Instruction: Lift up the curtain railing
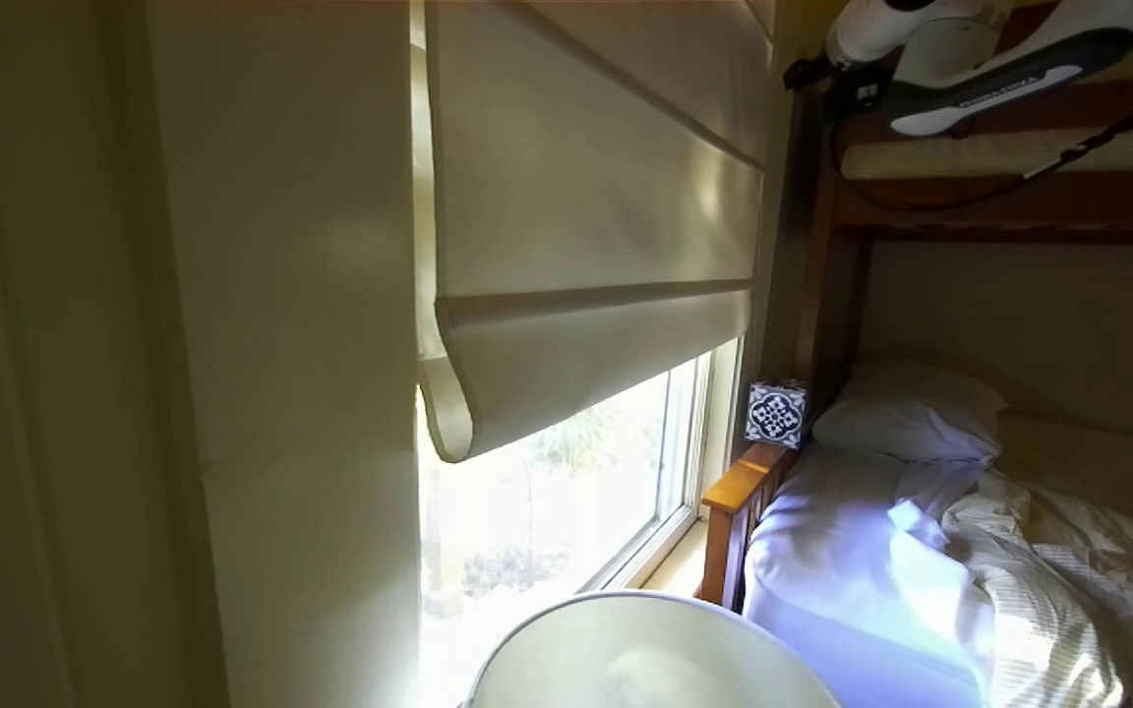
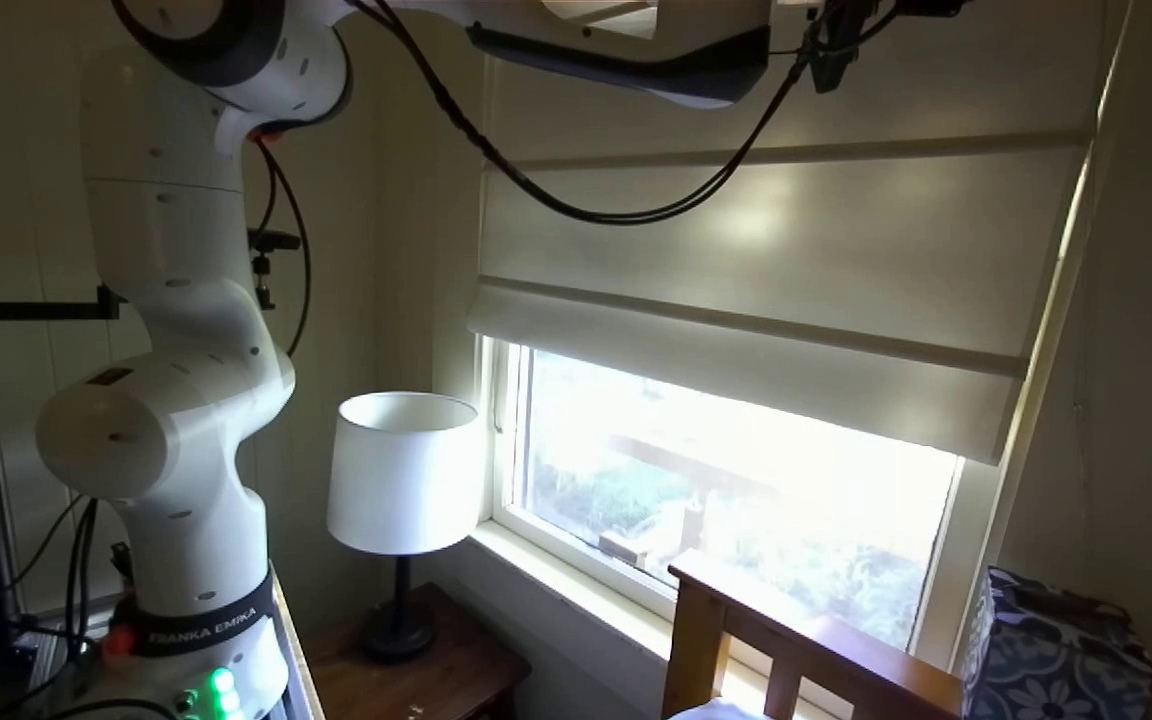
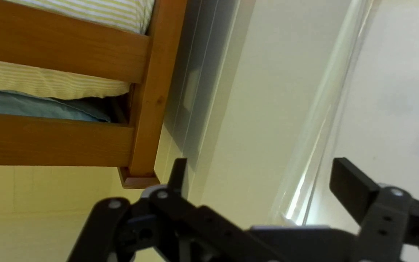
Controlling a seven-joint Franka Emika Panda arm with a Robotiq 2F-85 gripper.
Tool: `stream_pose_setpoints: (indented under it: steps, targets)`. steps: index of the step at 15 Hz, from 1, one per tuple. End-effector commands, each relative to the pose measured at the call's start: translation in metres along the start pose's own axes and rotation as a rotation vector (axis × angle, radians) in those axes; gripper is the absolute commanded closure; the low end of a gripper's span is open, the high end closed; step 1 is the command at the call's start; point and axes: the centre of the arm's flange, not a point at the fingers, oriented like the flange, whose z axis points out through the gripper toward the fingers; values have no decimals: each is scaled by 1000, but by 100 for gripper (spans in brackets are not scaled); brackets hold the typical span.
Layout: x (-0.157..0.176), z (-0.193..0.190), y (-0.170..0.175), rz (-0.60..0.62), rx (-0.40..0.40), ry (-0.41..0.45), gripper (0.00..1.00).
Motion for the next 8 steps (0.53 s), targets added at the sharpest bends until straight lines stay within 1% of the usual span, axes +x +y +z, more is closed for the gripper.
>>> stream_pose_setpoints:
  steps: [1,5,8]
  targets:
    - [12,33,-1,79,43,55,0]
    - [21,58,0,152,30,80,0]
    - [24,74,-14,186,40,72,0]
